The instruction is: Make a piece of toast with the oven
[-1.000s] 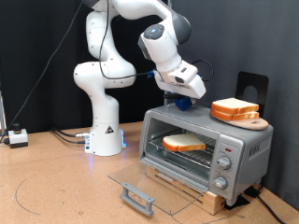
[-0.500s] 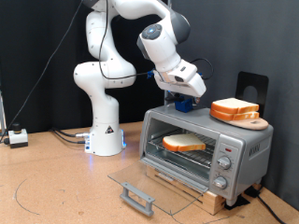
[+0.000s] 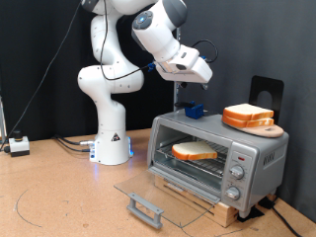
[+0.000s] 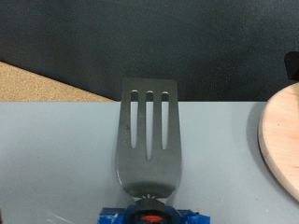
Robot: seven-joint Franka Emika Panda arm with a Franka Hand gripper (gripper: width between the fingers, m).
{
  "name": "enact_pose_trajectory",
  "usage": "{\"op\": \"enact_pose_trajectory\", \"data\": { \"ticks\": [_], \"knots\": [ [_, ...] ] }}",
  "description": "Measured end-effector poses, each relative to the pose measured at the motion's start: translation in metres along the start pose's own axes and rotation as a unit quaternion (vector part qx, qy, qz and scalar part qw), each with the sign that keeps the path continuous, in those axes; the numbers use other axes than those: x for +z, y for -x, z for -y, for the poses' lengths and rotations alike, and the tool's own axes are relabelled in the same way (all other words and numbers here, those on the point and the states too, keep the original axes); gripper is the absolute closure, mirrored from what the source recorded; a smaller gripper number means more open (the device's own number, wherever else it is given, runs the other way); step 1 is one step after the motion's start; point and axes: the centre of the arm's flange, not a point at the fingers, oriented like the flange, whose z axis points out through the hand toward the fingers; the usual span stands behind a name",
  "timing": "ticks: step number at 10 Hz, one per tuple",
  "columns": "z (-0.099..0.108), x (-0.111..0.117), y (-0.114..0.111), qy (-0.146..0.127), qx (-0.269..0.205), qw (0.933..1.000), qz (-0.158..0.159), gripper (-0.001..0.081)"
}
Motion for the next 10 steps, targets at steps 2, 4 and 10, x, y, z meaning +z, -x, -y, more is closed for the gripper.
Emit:
{"op": "enact_pose_trajectory", "data": {
  "ticks": [2, 4, 10],
  "knots": [
    [-0.01, -0.01, 0.009, 0.012, 0.012, 0.9998, -0.003, -0.0004],
    [-0.029, -0.03, 0.027, 0.035, 0.042, 0.9983, -0.019, -0.0004],
    [-0.073, -0.089, 0.08, 0.08, 0.111, 0.9898, -0.04, -0.0004]
  ]
}}
